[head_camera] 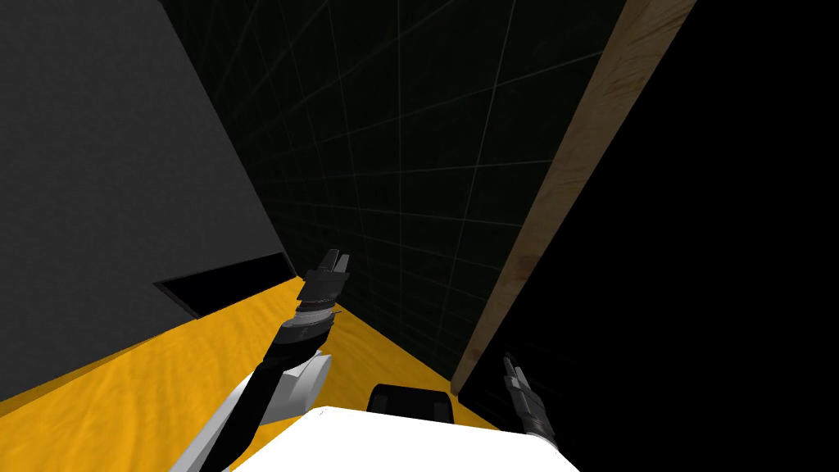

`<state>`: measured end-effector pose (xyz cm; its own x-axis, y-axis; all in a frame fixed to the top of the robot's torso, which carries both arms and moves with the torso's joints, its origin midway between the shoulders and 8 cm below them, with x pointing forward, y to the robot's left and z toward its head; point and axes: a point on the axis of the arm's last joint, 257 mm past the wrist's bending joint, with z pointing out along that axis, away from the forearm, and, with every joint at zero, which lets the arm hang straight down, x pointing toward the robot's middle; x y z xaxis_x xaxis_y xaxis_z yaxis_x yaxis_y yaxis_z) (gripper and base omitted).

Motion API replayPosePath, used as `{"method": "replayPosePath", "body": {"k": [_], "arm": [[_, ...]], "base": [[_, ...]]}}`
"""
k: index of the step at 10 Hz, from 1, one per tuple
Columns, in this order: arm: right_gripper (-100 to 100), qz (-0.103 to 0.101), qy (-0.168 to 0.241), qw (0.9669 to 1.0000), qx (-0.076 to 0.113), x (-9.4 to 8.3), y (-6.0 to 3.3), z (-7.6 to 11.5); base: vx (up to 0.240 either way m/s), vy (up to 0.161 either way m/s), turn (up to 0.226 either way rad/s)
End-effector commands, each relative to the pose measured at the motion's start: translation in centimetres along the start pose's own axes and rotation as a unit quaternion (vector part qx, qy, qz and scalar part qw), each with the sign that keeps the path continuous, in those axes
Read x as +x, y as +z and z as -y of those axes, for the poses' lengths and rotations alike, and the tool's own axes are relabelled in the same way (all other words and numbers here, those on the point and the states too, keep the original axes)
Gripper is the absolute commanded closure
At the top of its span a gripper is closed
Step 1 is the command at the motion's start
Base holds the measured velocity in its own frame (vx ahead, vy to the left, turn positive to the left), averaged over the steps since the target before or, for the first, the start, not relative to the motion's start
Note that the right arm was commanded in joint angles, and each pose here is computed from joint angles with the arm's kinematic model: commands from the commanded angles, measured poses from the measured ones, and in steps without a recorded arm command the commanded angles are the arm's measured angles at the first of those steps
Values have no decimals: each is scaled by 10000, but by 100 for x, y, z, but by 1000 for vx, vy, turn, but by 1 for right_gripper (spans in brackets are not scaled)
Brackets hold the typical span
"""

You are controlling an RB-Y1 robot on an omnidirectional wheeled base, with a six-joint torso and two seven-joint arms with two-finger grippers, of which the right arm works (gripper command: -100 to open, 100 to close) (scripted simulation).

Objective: Pull the door open

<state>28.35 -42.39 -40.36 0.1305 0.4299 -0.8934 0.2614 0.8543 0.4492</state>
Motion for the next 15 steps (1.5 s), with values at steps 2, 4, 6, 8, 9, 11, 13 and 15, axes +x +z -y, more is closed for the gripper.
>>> {"method": "replayPosePath", "body": {"k": [2,4,6,8,9,11,13,15], "arm": [[100,-3,459,9989,31,27,-27,-18],[100,10,669,9977,47,23,-34,-13],[-100,11,217,9998,39,-7,-151,43],[-100,11,-118,9999,26,-29,-238,77],[-100,10,-302,9995,18,-41,-287,96],[-100,9,-542,9985,10,-54,-338,114],[-100,6,-935,9956,-10,-81,-444,151],[-100,4,-1230,9924,-20,-94,-497,168]], "base": [[-40,-2,51],[-37,1,53],[-26,21,-14],[-23,33,-11],[-26,24,-14],[-23,21,-9],[-21,20,-10],[-19,19,-8]]}}
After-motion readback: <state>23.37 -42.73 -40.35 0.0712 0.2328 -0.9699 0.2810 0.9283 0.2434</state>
